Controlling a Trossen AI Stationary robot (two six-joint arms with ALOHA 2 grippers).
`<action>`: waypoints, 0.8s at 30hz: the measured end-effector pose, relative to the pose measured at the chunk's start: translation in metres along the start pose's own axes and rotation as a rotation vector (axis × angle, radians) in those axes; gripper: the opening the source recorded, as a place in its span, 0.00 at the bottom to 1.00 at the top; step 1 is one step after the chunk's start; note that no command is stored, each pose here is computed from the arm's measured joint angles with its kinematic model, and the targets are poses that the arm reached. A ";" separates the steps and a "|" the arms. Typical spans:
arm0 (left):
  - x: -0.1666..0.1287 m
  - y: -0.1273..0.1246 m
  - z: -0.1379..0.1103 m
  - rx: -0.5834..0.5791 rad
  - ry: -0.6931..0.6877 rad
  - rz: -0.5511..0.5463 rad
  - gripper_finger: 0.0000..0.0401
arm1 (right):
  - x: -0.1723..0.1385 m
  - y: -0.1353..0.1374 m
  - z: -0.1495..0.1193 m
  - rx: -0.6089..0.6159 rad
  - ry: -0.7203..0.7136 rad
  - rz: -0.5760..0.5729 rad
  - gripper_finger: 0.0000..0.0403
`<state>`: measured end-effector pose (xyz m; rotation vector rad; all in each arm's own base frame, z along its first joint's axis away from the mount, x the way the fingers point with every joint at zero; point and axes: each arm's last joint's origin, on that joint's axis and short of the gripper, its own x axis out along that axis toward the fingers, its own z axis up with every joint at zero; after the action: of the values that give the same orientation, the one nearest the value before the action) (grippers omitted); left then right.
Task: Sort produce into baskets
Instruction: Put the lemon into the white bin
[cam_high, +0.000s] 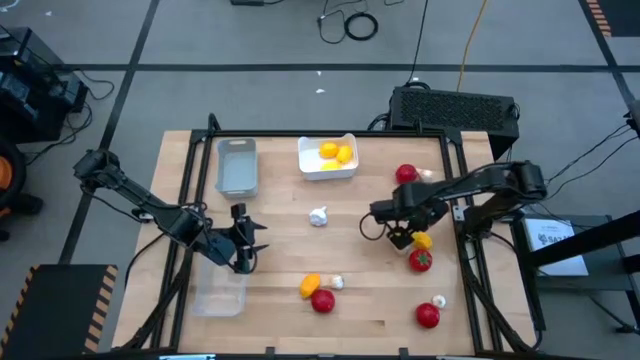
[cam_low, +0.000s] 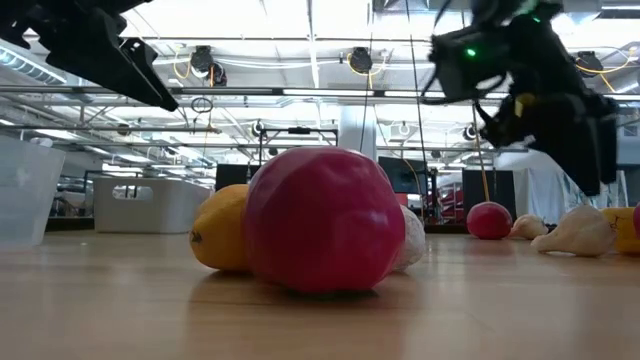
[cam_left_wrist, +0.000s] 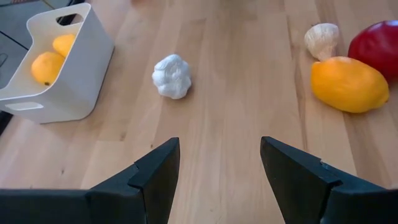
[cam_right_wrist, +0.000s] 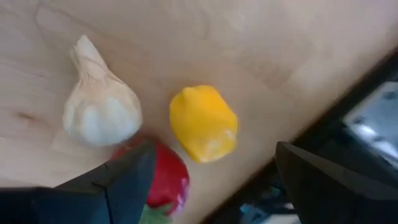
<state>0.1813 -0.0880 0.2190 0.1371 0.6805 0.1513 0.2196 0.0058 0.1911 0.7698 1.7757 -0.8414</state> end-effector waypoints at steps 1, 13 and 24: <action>0.000 0.000 0.000 0.000 0.000 0.000 0.58 | 0.006 -0.002 -0.001 0.001 0.002 0.025 0.79; 0.000 0.000 0.002 0.013 -0.024 0.009 0.58 | 0.047 -0.012 -0.002 0.004 0.014 0.039 0.79; 0.000 0.000 0.002 0.015 -0.024 0.015 0.58 | 0.052 -0.008 0.000 0.007 0.012 0.106 0.53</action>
<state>0.1827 -0.0880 0.2208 0.1580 0.6565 0.1593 0.1968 0.0073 0.1436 0.8670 1.7278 -0.7742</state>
